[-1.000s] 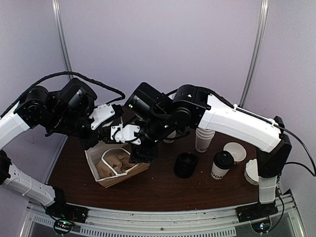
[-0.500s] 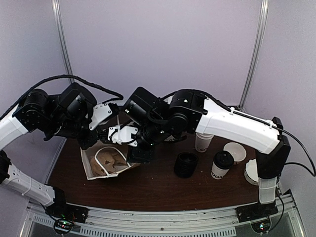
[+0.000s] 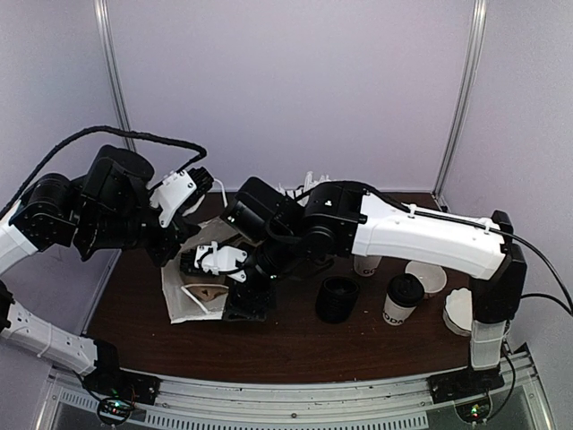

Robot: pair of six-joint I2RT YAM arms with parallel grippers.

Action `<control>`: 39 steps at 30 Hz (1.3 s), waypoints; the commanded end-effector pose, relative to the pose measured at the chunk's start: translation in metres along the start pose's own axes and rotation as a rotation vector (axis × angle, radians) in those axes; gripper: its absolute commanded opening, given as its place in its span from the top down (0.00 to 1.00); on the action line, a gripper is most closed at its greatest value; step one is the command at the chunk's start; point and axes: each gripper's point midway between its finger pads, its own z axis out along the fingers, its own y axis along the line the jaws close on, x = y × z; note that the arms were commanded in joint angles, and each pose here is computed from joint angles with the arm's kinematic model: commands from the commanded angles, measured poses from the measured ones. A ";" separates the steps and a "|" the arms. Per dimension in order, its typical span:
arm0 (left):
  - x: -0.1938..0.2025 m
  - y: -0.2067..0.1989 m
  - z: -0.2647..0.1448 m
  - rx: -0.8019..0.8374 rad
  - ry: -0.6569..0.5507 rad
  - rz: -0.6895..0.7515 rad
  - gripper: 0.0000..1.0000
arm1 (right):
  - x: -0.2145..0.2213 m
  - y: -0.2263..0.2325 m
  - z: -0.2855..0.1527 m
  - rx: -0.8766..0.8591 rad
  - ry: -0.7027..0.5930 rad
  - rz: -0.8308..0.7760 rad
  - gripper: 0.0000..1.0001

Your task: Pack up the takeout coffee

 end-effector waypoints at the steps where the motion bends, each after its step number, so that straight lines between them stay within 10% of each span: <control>1: -0.018 -0.003 -0.003 0.021 -0.088 -0.062 1.00 | -0.007 -0.010 -0.003 0.056 -0.031 0.021 0.28; 15: -0.011 -0.002 0.005 -0.006 -0.045 -0.079 1.00 | -0.002 -0.067 -0.029 0.372 -0.015 0.164 0.18; 24: -0.009 0.009 0.003 -0.066 -0.050 -0.107 1.00 | -0.020 0.019 -0.019 -0.272 -0.160 0.161 0.13; 39: 0.010 0.008 0.013 -0.055 0.084 -0.097 1.00 | -0.039 0.056 -0.059 -0.391 -0.222 -0.056 0.80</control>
